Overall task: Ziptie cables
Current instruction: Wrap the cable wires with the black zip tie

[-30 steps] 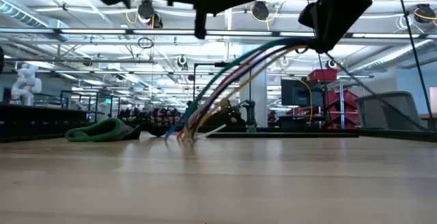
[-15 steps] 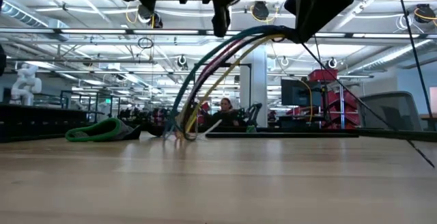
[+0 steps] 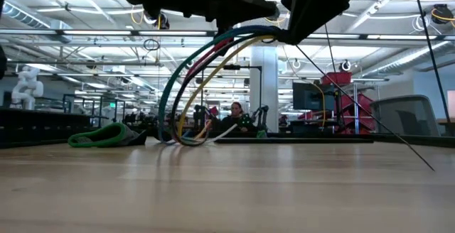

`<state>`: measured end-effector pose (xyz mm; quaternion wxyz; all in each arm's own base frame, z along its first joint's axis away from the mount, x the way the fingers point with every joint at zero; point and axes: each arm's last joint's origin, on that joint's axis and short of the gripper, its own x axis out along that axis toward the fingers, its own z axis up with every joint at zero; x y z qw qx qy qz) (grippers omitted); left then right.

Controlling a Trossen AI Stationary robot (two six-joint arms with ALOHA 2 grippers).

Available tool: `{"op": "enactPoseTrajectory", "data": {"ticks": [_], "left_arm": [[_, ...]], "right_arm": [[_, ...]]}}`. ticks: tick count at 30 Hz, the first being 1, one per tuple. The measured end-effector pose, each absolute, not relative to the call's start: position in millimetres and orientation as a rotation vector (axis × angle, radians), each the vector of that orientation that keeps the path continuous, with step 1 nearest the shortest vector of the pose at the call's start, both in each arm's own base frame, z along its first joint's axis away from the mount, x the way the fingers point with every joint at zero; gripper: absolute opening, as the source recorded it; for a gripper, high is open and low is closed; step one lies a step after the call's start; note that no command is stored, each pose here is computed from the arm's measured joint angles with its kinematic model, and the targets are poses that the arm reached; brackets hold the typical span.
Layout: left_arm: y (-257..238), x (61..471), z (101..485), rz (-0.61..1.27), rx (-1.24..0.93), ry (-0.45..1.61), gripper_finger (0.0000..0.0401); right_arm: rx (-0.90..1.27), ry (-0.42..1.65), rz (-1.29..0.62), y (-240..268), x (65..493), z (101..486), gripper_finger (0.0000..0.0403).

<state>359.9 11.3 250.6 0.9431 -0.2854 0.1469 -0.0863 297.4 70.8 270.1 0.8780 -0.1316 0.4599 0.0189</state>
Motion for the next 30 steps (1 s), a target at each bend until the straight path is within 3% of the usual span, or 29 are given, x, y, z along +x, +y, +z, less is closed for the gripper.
{"op": "enactPoseTrajectory", "data": {"ticks": [30], "left_arm": [[7,353,235,-0.222,-0.623,0.496,0.0005]], "right_arm": [[-0.412,0.951,-0.128,54,302,295,0.0006]]}}
